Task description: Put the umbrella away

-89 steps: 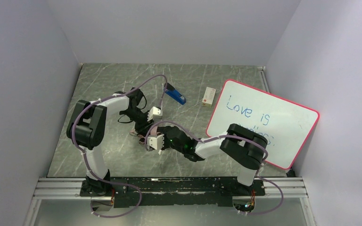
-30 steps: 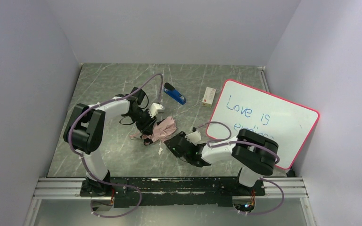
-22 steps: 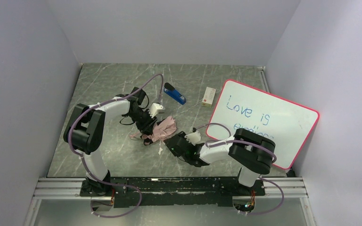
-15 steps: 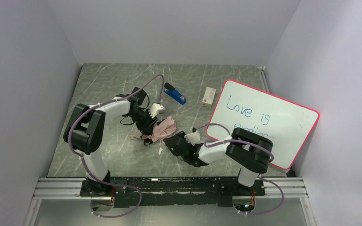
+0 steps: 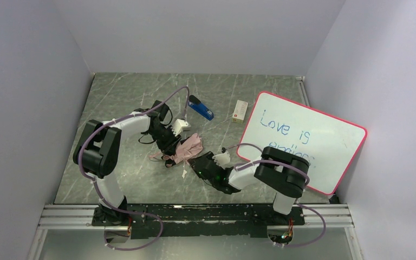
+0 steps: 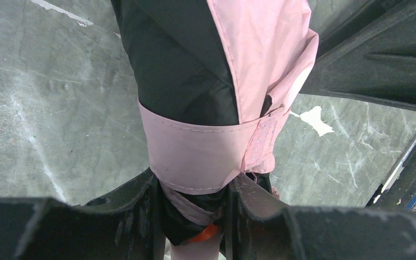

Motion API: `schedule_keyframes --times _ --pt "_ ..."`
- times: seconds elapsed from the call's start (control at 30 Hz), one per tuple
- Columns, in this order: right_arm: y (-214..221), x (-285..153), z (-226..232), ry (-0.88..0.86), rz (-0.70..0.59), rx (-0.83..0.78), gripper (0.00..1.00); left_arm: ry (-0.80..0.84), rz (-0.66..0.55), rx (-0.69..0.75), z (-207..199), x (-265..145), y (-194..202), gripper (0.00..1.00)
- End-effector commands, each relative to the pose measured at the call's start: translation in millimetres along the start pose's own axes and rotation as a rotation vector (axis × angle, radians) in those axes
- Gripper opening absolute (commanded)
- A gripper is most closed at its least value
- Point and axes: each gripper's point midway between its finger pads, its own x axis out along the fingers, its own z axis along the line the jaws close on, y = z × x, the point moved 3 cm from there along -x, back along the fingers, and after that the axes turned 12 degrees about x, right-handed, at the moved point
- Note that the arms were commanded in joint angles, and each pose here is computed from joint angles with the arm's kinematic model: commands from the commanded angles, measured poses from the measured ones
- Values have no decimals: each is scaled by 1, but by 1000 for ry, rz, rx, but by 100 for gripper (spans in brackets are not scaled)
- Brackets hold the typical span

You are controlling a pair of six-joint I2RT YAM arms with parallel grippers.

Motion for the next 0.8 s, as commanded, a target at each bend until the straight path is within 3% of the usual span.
schedule_keyframes --times 0.0,0.27,0.53,0.6,0.77 --pt "-21 9 -34 76 -87 -94 30 -128 201 -8 23 16 43 5" --pt "-25 17 -35 64 -110 -114 23 -120 197 -11 23 18 42 5" --pt "-19 17 -30 39 -66 -181 9 -128 193 -27 25 19 40 5" --pt "-18 15 -28 22 -54 -197 0 -127 187 -32 26 20 38 5" --pt "-19 5 -29 -2 -21 -215 0 -138 177 -49 34 22 32 5"
